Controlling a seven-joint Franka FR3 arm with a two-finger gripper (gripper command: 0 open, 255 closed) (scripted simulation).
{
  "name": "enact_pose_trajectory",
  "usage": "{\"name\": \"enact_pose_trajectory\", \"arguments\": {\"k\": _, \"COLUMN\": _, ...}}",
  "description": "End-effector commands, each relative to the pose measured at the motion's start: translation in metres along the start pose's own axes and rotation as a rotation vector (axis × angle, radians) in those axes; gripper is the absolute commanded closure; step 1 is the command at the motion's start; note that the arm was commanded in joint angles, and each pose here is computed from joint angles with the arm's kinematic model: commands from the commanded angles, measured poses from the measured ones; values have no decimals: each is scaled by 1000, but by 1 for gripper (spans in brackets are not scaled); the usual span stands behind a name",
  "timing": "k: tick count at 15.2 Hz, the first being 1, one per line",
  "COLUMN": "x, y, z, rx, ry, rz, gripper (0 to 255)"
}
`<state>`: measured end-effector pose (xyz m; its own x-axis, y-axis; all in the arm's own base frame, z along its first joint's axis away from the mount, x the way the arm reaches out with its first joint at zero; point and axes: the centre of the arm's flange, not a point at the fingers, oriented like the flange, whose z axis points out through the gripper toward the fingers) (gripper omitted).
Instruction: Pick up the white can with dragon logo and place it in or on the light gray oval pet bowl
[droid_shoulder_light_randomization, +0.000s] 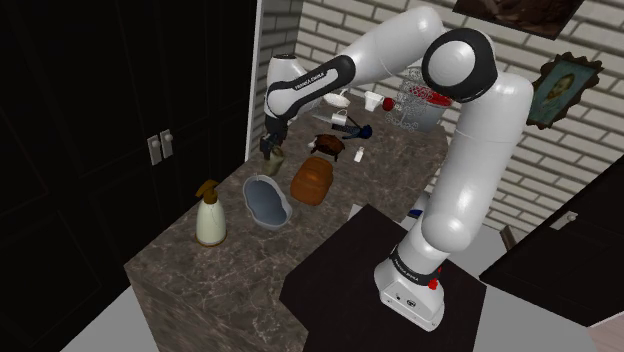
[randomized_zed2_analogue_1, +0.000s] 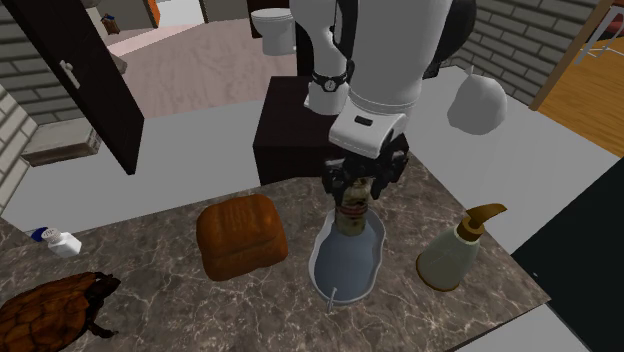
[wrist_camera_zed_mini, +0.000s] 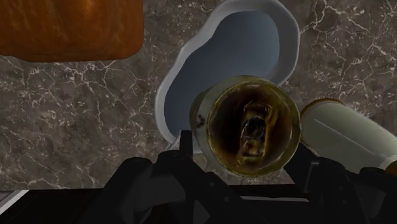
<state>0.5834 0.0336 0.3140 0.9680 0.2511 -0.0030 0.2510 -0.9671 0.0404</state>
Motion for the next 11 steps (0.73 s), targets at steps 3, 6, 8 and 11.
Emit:
{"name": "enact_pose_trajectory", "arguments": {"k": 3, "x": 12, "y": -1, "z": 16, "rx": 0, "ry": 0, "rz": 1, "gripper": 255}}
{"name": "enact_pose_trajectory", "arguments": {"k": 6, "x": 12, "y": -2, "z": 32, "rx": 0, "ry": 0, "rz": 1, "gripper": 255}}
{"name": "enact_pose_trajectory", "arguments": {"k": 8, "x": 12, "y": -2, "z": 43, "rx": 0, "ry": 0, "rz": 1, "gripper": 255}}
{"name": "enact_pose_trajectory", "arguments": {"k": 11, "x": 12, "y": -3, "z": 58, "rx": 0, "ry": 0, "rz": 1, "gripper": 255}}
